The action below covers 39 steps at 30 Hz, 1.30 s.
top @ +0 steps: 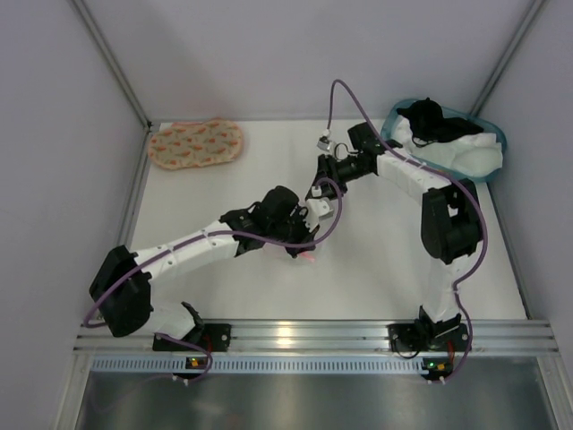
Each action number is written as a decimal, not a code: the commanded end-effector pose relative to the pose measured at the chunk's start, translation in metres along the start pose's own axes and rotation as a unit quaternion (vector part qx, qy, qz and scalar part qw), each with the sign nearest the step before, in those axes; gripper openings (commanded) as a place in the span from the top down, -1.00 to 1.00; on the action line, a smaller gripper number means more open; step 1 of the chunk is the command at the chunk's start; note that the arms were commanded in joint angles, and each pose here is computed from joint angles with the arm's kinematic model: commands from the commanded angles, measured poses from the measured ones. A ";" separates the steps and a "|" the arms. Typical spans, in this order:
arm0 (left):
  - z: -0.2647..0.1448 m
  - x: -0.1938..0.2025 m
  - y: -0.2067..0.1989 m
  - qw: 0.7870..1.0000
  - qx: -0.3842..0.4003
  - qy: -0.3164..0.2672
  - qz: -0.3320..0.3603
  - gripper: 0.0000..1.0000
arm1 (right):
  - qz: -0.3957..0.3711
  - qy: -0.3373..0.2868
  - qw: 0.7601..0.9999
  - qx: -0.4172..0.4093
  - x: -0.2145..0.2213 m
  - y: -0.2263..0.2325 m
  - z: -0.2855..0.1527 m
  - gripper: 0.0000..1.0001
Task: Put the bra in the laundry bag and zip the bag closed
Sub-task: Zip the laundry bag at the center of the board.
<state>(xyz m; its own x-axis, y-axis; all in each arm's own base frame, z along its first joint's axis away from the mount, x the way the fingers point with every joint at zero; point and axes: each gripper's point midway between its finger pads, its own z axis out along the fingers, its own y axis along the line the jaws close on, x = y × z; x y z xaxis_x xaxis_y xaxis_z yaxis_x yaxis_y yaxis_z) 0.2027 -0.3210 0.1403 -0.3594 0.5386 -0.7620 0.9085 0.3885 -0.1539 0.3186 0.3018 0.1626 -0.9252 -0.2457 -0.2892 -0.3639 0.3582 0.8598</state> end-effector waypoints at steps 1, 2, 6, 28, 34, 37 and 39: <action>-0.003 -0.021 0.004 1.000 -0.013 -0.019 -0.007 1.00 | -0.052 -0.022 0.998 0.019 -0.003 0.018 -0.026 0.04; -0.001 -0.022 0.005 1.000 -0.014 -0.020 -0.006 1.00 | -0.056 -0.018 0.998 0.022 0.001 0.016 -0.029 0.04; 0.000 -0.038 0.010 0.999 -0.016 -0.035 0.013 1.00 | -0.035 -0.003 0.999 0.034 0.021 0.008 -0.039 0.03; 0.005 -0.058 0.021 0.996 -0.027 -0.048 0.076 1.00 | 0.035 0.052 0.995 -0.079 0.051 0.034 -0.005 0.49; -0.004 -0.045 0.009 0.994 -0.002 -0.048 0.095 1.00 | 0.034 0.052 0.995 -0.081 0.043 0.031 -0.002 1.00; -0.007 -0.032 0.004 0.994 0.007 -0.038 0.101 1.00 | 0.030 0.049 0.995 -0.081 0.038 0.030 -0.002 1.00; -0.009 -0.018 0.004 0.995 0.008 -0.023 0.101 1.00 | 0.026 0.043 0.996 -0.080 0.034 0.027 -0.005 1.00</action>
<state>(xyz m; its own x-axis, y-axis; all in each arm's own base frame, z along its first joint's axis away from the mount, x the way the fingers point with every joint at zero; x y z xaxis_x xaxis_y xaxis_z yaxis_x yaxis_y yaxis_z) 0.2281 -0.3297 0.1566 -0.1883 0.5653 -0.8031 0.9472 0.3206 0.0037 0.2634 0.2923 0.1572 -0.9464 -0.3067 -0.1010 -0.1961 0.2978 0.9343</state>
